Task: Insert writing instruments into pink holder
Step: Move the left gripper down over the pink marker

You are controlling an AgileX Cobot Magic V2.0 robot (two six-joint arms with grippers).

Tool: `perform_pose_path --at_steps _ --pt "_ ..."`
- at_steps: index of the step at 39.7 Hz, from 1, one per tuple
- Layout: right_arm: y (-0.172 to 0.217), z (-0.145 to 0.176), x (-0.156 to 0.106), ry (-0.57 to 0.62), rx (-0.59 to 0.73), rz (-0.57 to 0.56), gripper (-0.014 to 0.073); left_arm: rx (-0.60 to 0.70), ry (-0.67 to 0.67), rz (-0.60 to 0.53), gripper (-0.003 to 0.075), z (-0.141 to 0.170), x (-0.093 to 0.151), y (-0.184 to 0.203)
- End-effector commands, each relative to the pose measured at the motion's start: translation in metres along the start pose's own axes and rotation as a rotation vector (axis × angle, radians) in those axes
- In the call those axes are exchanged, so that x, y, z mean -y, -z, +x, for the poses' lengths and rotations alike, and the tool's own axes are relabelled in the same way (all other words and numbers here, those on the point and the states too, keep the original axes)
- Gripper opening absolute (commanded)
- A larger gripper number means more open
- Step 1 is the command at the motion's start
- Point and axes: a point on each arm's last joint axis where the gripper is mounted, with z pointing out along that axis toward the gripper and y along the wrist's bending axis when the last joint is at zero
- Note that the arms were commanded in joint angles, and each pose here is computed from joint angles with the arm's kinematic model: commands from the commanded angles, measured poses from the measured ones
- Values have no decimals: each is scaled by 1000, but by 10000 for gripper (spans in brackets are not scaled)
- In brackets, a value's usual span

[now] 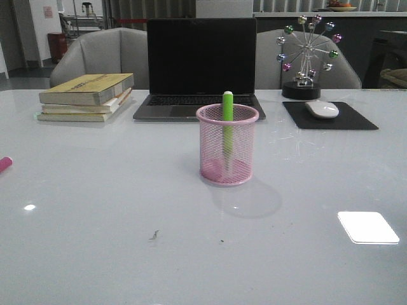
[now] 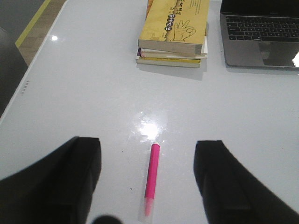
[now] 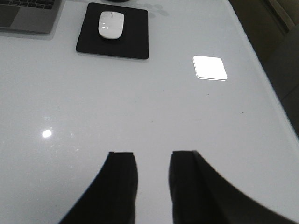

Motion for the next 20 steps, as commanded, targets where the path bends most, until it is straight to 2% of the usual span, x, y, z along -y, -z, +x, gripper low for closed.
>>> perform_pose_path --at_steps 1,20 --pt "5 -15 1 22 106 -1 319 118 0 26 491 -17 3 11" --pt "5 -14 1 22 101 0 319 131 0 29 491 -18 3 11"
